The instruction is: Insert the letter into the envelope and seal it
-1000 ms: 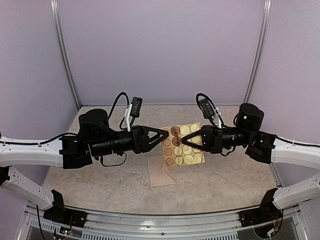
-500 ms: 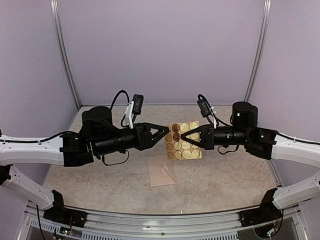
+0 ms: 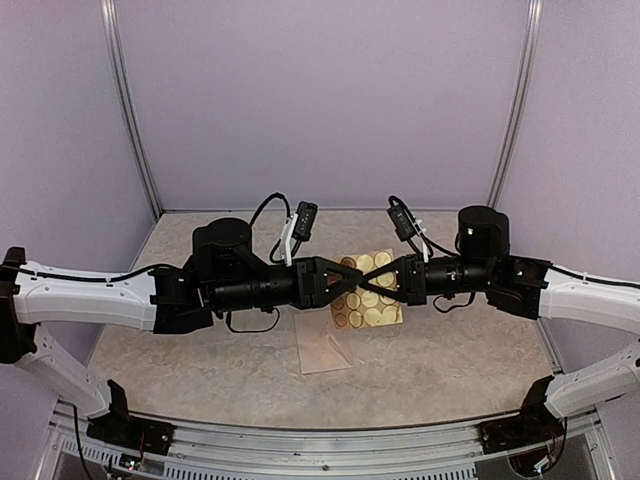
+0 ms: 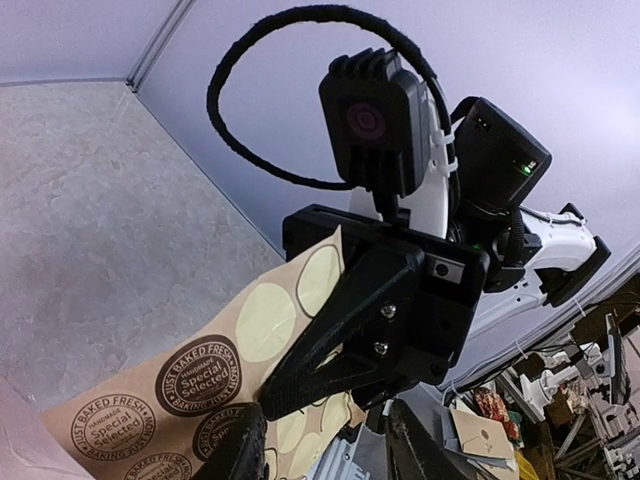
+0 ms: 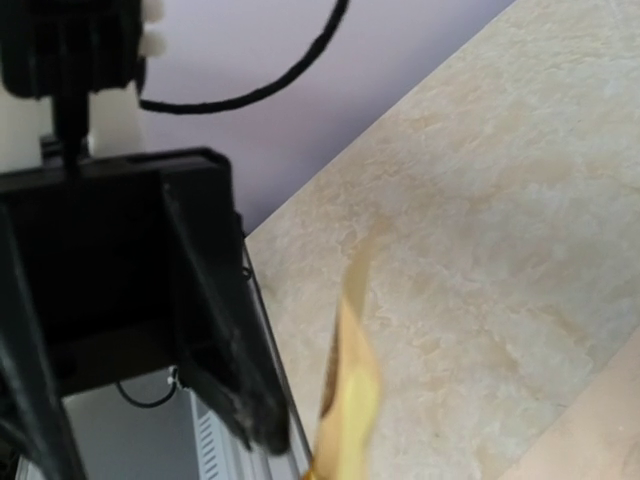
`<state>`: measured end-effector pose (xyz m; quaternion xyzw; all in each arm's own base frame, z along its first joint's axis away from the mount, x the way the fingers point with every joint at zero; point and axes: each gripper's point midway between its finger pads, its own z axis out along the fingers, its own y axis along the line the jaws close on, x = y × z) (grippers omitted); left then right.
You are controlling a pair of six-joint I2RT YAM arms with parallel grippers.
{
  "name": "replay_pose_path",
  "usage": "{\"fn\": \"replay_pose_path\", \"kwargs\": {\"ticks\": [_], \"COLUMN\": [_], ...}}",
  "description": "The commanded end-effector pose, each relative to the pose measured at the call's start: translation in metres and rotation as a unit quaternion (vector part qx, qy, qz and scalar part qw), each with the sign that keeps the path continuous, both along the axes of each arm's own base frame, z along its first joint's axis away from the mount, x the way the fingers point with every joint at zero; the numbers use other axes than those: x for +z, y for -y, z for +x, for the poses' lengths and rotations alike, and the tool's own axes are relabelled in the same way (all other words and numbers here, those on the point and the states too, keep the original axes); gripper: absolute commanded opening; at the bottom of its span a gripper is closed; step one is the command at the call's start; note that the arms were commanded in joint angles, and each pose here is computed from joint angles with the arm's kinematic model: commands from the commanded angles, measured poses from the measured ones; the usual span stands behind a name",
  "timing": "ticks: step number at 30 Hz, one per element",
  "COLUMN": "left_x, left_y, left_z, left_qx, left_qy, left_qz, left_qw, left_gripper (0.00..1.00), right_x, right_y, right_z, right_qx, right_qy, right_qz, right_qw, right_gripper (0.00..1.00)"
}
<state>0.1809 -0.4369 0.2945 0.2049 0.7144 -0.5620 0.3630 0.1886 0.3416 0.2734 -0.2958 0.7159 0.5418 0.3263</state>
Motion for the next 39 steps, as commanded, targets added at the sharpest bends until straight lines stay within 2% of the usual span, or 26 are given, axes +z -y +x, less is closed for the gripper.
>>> {"fn": "replay_pose_path", "kwargs": {"ticks": [1, 10, 20, 32, 39], "left_x": [0.013, -0.001, -0.014, -0.017, -0.020], "left_y": [0.007, 0.004, -0.002, 0.004, 0.005], "left_z": [-0.001, 0.005, 0.014, 0.013, 0.014], "left_qx": [-0.013, 0.006, 0.039, 0.028, 0.030], "left_qy": [-0.002, -0.016, -0.028, -0.034, -0.037], "left_qz": [-0.025, -0.004, 0.019, 0.020, 0.023], "left_qw": [1.000, 1.000, 0.999, 0.999, 0.999], "left_gripper": [0.38, 0.37, 0.41, 0.41, 0.29], "right_x": [0.020, 0.023, 0.025, 0.026, 0.029], "right_y": [-0.007, -0.003, -0.003, -0.004, -0.003], "right_z": [-0.011, -0.012, -0.012, -0.016, -0.019], "right_qx": [0.031, 0.024, 0.025, 0.037, 0.042], "right_qy": [0.023, 0.029, 0.030, 0.031, 0.034], "right_qz": [0.023, 0.026, 0.028, 0.032, 0.037], "right_qw": [0.999, 0.999, 0.999, 0.998, 0.998], "right_gripper": [0.00, 0.00, 0.00, 0.00, 0.00]}}
